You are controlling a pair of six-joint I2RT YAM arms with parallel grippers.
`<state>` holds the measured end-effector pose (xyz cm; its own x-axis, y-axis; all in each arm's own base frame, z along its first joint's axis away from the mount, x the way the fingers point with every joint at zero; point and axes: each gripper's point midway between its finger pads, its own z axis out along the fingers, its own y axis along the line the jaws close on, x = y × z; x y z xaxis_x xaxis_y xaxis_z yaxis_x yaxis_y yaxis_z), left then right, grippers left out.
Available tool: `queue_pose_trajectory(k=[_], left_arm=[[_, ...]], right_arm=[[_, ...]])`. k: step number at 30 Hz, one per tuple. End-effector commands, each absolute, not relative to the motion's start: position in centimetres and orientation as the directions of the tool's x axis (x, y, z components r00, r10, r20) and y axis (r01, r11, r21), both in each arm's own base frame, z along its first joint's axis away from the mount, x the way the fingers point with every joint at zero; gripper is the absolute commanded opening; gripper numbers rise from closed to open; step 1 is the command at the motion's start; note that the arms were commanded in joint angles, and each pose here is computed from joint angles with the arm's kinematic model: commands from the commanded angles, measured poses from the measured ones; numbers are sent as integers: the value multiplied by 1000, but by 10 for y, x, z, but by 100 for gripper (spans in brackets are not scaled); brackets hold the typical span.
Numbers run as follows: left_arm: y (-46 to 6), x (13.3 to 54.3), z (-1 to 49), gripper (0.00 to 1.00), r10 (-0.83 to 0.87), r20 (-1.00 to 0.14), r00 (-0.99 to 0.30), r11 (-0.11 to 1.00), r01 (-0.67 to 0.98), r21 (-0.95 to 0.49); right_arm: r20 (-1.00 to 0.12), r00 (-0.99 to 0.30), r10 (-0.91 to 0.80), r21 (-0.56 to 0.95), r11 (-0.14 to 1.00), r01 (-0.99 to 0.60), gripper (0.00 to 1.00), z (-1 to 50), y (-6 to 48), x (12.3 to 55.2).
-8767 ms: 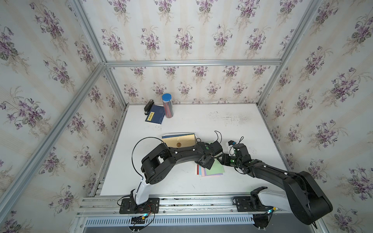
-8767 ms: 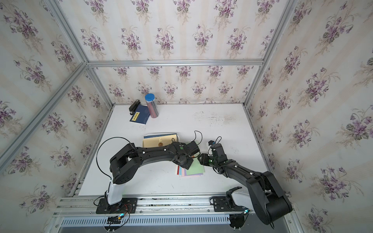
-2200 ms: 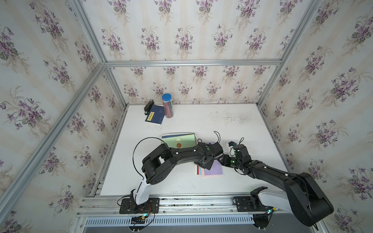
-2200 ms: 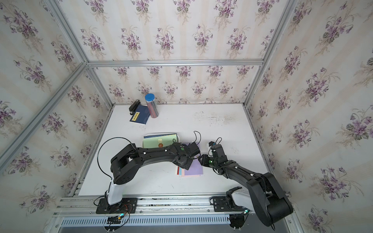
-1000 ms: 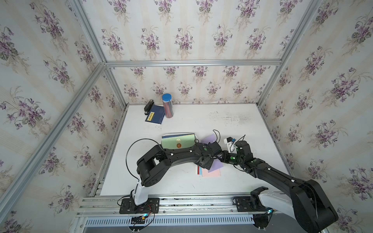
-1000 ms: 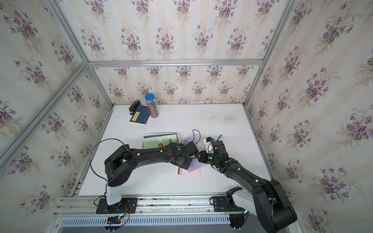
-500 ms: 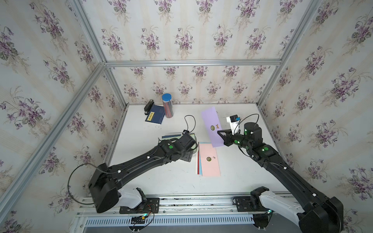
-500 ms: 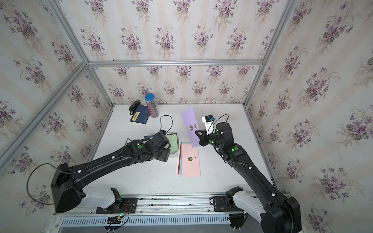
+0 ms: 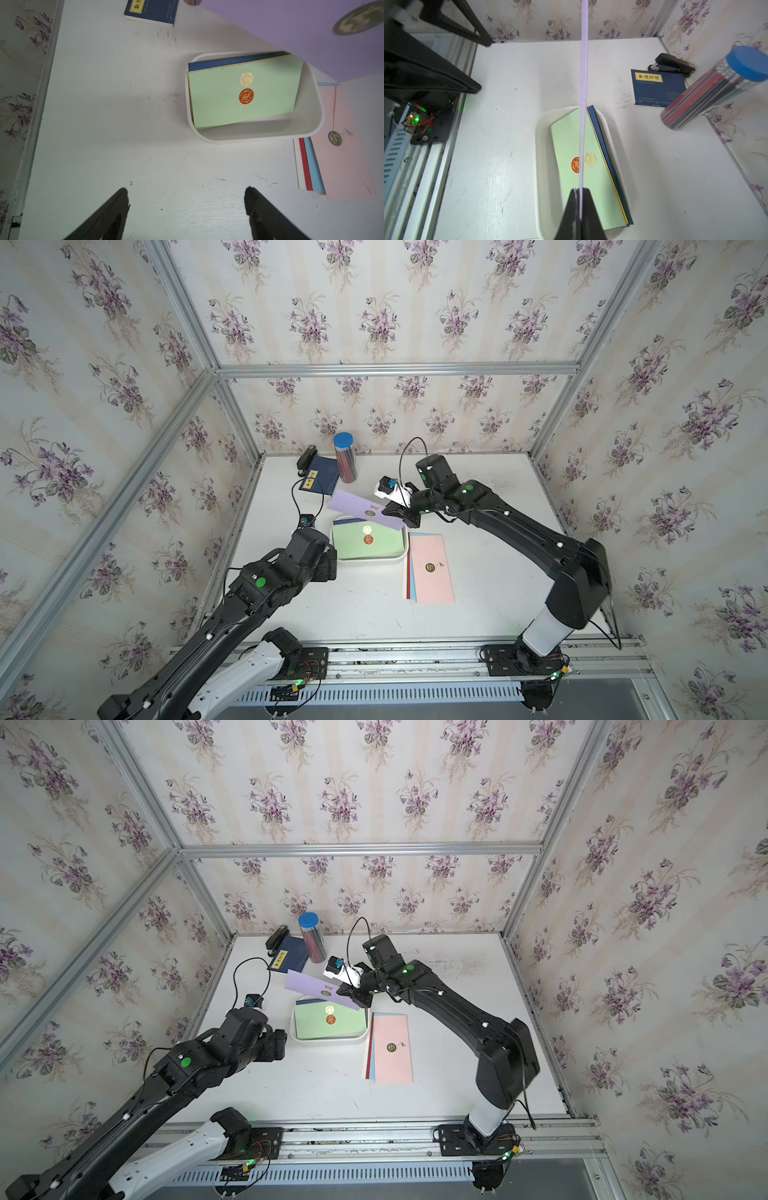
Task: Put the sealed envelopes into the storage box
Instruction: Place the envelope in the storage box.
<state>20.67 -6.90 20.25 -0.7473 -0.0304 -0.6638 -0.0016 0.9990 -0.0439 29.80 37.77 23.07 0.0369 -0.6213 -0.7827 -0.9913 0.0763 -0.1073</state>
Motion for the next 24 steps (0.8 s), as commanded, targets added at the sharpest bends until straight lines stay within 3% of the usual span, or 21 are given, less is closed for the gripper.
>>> queue_pose_trajectory(k=[1,14,20,22,24], left_arm=[[-59,205,209,90,-57,-705,-707,998,-33,-49],[-57,210,204,91,-84,-743,-664,996,-53,-65],[-56,210,204,92,-85,-745,-661,996,-55,-65],[-57,209,204,92,-86,-746,-661,996,-53,-68],[-56,210,205,92,-86,-748,-658,996,-54,-67]], right_arm=[[-674,120,-729,-109,-63,-992,0,199,377,286],[-532,110,-839,-65,-89,-994,0,123,380,308],[-536,102,-838,-43,-94,-995,1,111,384,308],[-523,92,-847,-58,-72,-996,13,107,383,314],[-522,79,-849,-83,-42,-996,19,108,384,322]])
